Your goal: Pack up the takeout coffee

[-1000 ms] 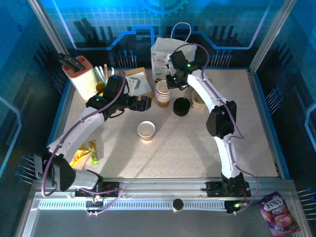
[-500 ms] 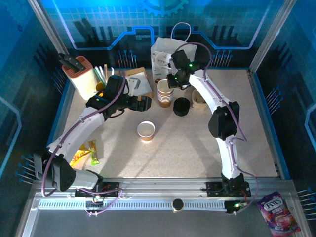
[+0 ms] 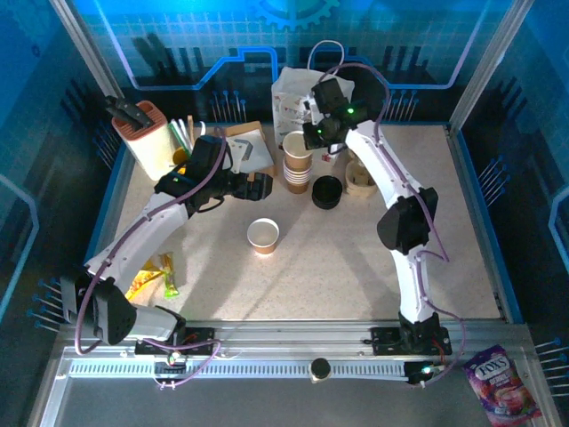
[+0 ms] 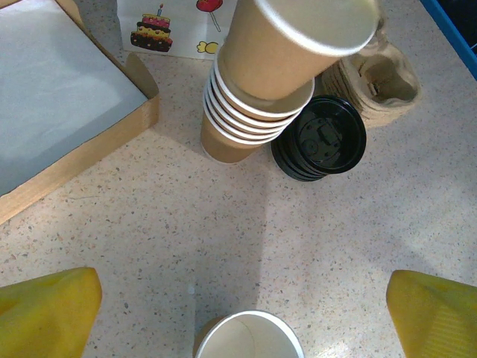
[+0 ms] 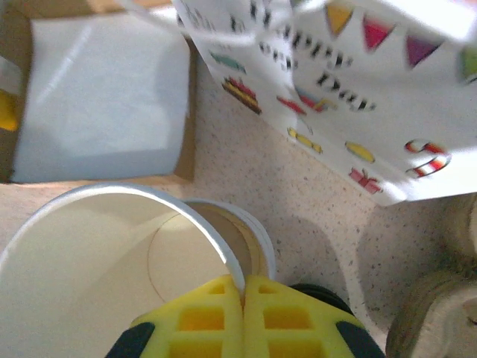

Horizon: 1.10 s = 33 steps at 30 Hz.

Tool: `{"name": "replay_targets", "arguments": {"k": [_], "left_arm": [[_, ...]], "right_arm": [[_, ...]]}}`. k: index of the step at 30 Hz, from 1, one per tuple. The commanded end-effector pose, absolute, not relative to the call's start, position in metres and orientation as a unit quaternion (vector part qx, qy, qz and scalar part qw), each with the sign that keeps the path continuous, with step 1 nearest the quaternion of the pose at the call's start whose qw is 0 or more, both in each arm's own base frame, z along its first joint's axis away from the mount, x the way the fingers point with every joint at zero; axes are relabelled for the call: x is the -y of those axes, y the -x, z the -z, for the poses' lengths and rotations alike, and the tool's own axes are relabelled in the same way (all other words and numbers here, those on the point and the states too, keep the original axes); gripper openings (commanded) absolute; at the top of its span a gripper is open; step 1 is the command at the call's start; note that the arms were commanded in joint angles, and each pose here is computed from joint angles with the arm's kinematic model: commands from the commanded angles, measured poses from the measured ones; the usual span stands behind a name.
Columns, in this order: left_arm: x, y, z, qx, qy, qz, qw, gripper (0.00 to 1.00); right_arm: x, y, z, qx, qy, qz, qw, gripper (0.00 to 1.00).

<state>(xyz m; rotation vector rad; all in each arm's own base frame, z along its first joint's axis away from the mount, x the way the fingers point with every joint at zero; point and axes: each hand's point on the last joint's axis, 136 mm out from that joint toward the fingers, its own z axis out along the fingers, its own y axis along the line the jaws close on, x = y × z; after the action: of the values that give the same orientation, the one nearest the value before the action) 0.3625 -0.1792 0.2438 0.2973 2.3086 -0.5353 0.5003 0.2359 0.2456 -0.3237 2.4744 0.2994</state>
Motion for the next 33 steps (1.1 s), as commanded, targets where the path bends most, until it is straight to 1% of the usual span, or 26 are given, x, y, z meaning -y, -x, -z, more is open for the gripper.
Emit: {"name": "replay_targets", "arguments": {"k": [1, 5, 9, 14, 18, 23, 28, 33], "left_arm": [[0.181, -0.358, -0.254, -0.893, -0.128, 0.208, 0.378, 0.99], [0.182, -0.353, -0.277, -0.881, -0.120, 0.229, 0.396, 1.00], [0.187, -0.347, -0.309, -0.862, -0.094, 0.273, 0.417, 1.00], [0.197, -0.343, -0.337, -0.841, -0.058, 0.338, 0.418, 1.00], [0.200, -0.343, -0.331, -0.846, -0.046, 0.348, 0.400, 0.99], [0.190, -0.348, -0.309, -0.859, -0.047, 0.308, 0.406, 0.99], [0.181, -0.349, -0.298, -0.858, -0.053, 0.281, 0.427, 0.99], [0.180, -0.346, -0.298, -0.855, -0.063, 0.277, 0.434, 0.99]], "right_arm": [[-0.224, -0.473, -0.332, -0.907, 0.128, -0.142, 0.375, 0.00], [-0.213, -0.444, -0.335, -0.908, 0.138, -0.129, 0.373, 0.00], [-0.194, -0.404, -0.310, -0.915, 0.144, -0.115, 0.359, 0.00], [-0.186, -0.347, -0.259, -0.921, 0.169, -0.121, 0.329, 0.00], [-0.191, -0.314, -0.211, -0.930, 0.183, -0.116, 0.296, 0.00], [-0.202, -0.295, -0.170, -0.933, 0.194, -0.119, 0.279, 0.01], [-0.209, -0.294, -0.143, -0.936, 0.199, -0.108, 0.270, 0.01], [-0.212, -0.296, -0.121, -0.939, 0.202, -0.106, 0.257, 0.03]]}}
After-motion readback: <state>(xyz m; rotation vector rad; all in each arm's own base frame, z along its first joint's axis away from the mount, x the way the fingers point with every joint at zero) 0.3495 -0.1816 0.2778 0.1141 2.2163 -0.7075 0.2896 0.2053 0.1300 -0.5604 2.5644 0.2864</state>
